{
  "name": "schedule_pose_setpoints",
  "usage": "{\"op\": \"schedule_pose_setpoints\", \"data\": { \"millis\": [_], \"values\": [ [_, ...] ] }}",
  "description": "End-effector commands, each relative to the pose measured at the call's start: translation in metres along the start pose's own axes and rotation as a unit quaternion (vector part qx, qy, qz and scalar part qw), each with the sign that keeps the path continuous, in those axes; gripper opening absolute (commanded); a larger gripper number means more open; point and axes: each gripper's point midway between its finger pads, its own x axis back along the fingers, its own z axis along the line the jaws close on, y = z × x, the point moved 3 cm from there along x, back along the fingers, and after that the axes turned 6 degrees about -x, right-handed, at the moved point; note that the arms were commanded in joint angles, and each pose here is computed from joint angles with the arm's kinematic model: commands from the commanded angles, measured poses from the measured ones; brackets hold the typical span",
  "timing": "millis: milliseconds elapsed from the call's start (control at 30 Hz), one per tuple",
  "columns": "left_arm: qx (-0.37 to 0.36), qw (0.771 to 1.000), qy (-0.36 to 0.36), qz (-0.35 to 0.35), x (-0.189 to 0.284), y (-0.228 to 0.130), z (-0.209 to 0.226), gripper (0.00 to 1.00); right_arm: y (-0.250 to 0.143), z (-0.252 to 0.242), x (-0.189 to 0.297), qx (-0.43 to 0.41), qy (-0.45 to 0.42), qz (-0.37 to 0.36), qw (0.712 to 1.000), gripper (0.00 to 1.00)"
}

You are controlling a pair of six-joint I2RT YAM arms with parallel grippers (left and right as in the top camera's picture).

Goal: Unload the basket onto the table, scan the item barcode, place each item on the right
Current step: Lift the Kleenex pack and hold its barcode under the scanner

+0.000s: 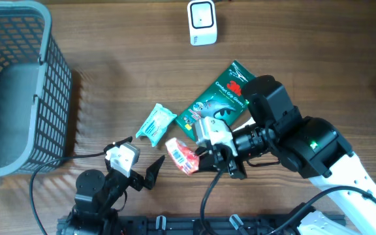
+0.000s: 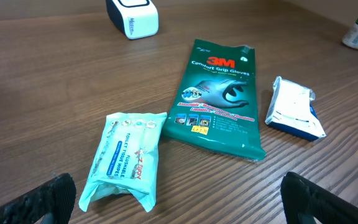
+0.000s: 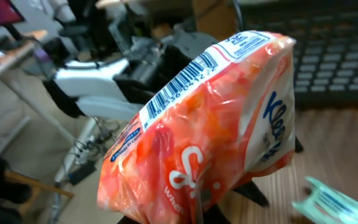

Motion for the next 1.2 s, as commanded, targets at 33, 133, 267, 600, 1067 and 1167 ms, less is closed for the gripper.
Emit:
{"op": "schedule_pose_setpoints", "data": {
  "millis": [33, 133, 267, 600, 1067, 1167],
  "values": [
    [-0.001, 1.000, 0.002, -0.003, 0.001, 0.001, 0.000, 1.00, 0.024, 0.004, 0.004, -0.087, 0.007, -0.036, 0.995, 0.04],
    [-0.001, 1.000, 0.002, -0.003, 0.001, 0.001, 0.000, 1.00, 0.036, -0.029, 0.009, -0.239, -0.090, -0.070, 0.964, 0.04],
    [-0.001, 1.000, 0.002, -0.003, 0.001, 0.001, 0.000, 1.00, 0.020, -0.097, 0.040, -0.416, -0.327, -0.148, 0.836, 0.04],
    [-0.001, 1.000, 0.002, -0.003, 0.001, 0.001, 0.000, 1.00, -0.041, -0.226, 0.067, -0.226, -0.627, 0.013, 0.745, 0.05],
    [-0.001, 1.000, 0.002, -0.003, 0.001, 0.001, 0.000, 1.00, -0.051, -0.383, 0.129, 0.168, -0.773, 0.366, 0.490, 0.04],
    [-0.001, 1.000, 0.002, -0.003, 0.001, 0.001, 0.000, 1.00, -0.052, -0.401, 0.128, 0.241, -0.756, 0.426, 0.435, 0.04]
  ]
}}
